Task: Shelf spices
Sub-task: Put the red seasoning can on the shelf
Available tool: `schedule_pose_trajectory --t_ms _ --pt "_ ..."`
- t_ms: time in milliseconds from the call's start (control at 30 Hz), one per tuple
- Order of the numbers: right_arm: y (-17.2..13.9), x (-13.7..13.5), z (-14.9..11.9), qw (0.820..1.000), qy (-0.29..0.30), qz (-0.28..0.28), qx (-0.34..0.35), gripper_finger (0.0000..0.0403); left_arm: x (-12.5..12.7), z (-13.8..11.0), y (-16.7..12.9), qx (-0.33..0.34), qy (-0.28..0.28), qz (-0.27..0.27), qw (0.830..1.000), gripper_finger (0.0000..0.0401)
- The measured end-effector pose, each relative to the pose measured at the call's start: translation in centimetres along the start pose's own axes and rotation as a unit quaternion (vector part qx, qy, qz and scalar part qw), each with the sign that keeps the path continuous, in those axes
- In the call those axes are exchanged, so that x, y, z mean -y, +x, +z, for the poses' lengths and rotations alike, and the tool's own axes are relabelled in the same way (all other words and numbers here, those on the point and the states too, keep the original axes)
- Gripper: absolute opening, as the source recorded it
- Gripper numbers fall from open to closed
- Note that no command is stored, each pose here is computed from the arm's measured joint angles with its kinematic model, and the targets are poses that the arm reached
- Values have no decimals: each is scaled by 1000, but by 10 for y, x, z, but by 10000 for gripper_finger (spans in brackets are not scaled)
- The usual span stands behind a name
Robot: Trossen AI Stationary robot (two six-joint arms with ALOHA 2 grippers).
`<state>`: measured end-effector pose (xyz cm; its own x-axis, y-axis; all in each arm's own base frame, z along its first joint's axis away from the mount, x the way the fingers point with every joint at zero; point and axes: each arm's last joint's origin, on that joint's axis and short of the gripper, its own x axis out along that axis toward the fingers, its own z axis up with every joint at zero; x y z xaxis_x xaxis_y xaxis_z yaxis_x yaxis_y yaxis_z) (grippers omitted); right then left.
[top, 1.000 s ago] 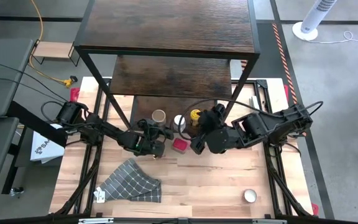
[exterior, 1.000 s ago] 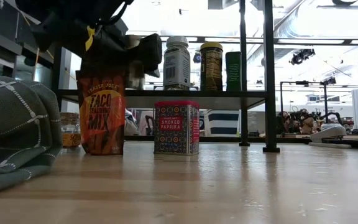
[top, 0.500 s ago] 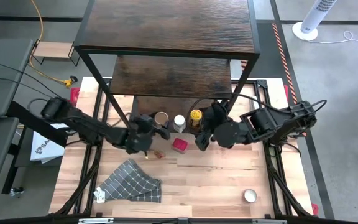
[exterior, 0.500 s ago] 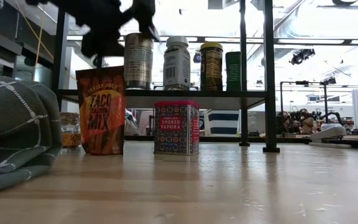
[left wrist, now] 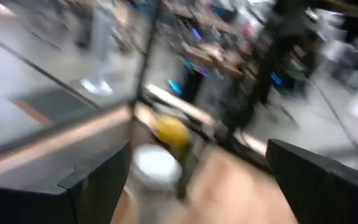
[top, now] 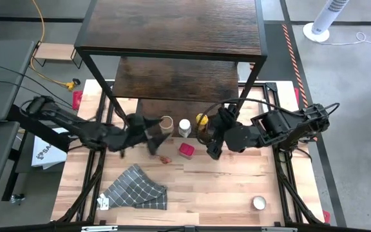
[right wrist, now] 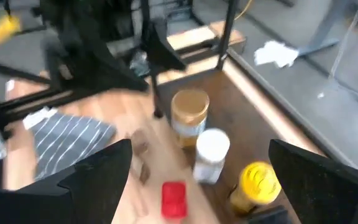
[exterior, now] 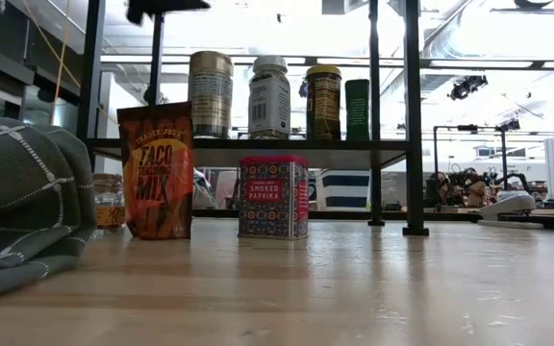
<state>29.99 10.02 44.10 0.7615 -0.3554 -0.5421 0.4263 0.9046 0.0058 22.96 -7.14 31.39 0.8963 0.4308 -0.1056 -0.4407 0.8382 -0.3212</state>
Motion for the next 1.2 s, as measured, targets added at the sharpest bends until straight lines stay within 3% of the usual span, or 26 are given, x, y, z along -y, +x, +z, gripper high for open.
schedule_pose_trajectory --t_ms 200,333,400,533,633,867,1033,1200 --pt "-14 -13 -15 999 8 21 -31 373 5 23 -47 -171 36 -42 984 370" --pt "-19 -16 -18 1000 14 -1 -15 373 7 30 -63 -235 85 -82 965 370" --pt "-19 -16 -18 1000 15 -3 -14 373 7 26 -66 -274 119 -119 947 370" --pt "-15 -20 -22 999 18 11 -38 373 3 0 -70 -375 189 -154 894 369" --pt "-4 -29 -31 995 42 25 -87 373 3 -15 -71 -408 199 -168 875 369" --pt "40 -58 -73 970 23 -13 -241 373 -4 -53 -65 -409 204 -188 870 369" --pt "88 -79 -99 960 6 -61 -274 368 -18 -79 -55 -421 167 -175 874 369" --pt "152 -90 -120 954 -9 -67 -292 346 -24 -85 -49 -410 156 -150 886 369"
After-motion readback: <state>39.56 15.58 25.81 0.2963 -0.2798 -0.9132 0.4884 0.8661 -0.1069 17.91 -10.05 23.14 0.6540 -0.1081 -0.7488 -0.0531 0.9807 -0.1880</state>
